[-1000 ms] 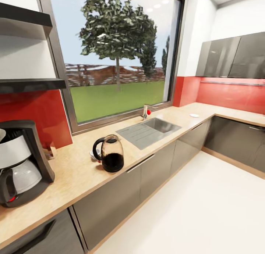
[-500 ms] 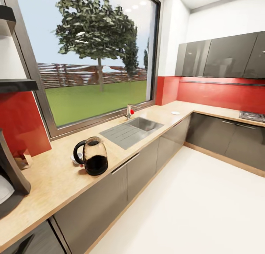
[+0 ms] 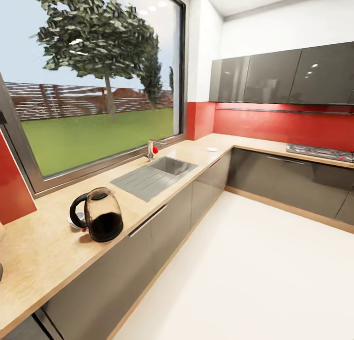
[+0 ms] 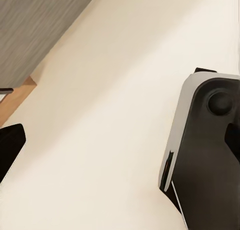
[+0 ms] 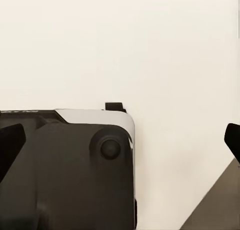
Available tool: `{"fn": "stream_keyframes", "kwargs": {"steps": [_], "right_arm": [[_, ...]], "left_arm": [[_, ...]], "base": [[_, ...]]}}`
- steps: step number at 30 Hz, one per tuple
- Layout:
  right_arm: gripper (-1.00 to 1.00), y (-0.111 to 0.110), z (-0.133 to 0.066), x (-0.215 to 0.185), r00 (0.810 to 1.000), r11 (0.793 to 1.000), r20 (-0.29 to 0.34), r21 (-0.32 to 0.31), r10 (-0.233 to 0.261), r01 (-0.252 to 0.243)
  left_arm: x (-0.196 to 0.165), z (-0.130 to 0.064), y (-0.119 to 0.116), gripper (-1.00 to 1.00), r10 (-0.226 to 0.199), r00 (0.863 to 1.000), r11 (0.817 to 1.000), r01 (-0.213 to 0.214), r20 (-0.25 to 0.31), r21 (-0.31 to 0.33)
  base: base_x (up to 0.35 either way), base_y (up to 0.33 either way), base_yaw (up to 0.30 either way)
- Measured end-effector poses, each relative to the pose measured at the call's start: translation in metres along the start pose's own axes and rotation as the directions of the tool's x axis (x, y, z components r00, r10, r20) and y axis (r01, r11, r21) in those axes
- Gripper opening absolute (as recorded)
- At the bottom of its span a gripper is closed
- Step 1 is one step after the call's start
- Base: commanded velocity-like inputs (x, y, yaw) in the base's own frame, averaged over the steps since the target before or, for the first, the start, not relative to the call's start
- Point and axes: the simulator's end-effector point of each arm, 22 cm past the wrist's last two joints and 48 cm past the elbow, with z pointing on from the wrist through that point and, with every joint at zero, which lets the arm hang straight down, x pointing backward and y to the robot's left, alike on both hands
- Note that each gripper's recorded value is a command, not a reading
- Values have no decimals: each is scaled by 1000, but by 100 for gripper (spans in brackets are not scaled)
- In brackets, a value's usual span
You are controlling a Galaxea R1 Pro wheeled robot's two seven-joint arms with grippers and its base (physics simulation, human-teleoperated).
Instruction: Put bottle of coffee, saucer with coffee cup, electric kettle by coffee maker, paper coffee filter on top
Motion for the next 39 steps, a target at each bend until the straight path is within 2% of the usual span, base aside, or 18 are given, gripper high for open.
{"fn": "stream_keyframes", "kwargs": {"steps": [4,9,17,22,32,39], "right_arm": [[100,1,0,0,1000,1000,-1,-1,1,-1],[100,1,0,0,1000,1000,-1,-1,2,-2],[100,2,0,0,1000,1000,-1,-3,3,-3],[100,5,0,0,1000,1000,0,-10,0,0],[100,7,-1,0,1000,1000,1,-13,-1,1],[100,7,-1,1,1000,1000,0,-12,1,-1]], "left_arm": [[0,0,-2,100,-4,1000,1000,4,0,3],[4,-6,-30,100,-10,1000,999,10,-6,41],[8,-11,-53,100,-22,1000,997,23,-17,70],[9,-12,-56,100,-13,1000,997,15,-18,74],[7,-12,-58,100,-14,1000,997,15,-13,77],[7,-13,-59,100,-15,1000,997,15,-10,79]], "base": [[0,0,-235],[0,0,-262],[0,0,-252],[28,0,-50],[271,-162,-2],[286,-209,-236]]}}
